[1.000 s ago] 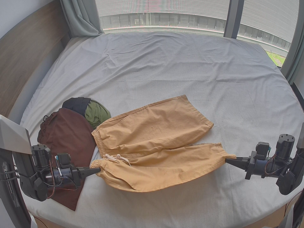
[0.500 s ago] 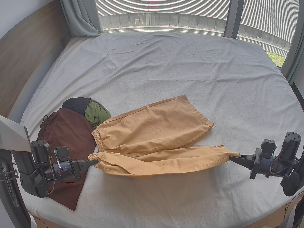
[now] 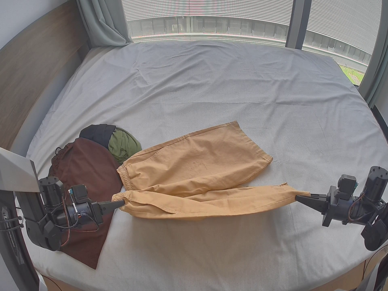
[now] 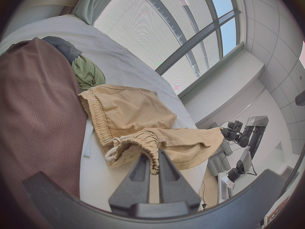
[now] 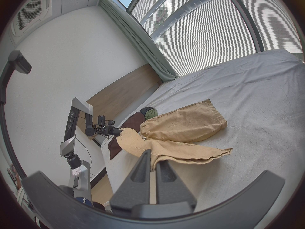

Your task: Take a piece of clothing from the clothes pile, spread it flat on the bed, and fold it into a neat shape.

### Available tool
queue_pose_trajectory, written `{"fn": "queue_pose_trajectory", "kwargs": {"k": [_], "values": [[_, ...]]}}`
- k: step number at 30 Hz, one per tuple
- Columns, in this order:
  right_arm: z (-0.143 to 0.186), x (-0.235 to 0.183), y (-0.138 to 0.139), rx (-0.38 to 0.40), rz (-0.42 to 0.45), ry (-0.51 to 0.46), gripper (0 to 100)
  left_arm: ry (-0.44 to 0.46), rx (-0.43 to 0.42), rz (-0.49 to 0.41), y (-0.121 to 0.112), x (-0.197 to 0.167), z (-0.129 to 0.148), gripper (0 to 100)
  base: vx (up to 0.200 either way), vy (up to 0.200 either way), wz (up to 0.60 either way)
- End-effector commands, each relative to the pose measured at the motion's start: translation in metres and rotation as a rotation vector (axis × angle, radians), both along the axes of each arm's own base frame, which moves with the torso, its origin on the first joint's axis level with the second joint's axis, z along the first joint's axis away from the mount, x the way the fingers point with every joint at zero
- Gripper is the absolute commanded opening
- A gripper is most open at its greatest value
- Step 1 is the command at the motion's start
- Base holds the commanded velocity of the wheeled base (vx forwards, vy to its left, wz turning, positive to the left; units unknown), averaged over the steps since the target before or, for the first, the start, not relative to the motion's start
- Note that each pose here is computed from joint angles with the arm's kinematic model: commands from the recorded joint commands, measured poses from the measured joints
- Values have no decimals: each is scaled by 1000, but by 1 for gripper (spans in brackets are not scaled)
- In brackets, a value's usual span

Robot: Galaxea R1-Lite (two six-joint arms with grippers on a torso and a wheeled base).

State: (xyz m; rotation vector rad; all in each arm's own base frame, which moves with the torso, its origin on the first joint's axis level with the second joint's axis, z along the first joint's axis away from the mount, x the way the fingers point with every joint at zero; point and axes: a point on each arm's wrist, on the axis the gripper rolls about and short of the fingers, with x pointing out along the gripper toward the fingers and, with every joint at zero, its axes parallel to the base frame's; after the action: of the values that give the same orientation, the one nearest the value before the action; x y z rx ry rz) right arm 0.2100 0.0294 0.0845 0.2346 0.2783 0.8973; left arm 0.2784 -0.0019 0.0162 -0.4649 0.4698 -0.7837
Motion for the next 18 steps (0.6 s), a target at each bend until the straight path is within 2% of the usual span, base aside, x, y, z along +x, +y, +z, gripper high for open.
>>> {"fn": "queue_pose_trajectory", "kwargs": {"k": [1,18], "values": [[4,4,0,12,-3,-15,0,-2,0,3,1,0,0,0,0,0,0],[11,35,7,43,-19,-53,0,-16,-1,11,3,1,4,0,0,0,0]]}}
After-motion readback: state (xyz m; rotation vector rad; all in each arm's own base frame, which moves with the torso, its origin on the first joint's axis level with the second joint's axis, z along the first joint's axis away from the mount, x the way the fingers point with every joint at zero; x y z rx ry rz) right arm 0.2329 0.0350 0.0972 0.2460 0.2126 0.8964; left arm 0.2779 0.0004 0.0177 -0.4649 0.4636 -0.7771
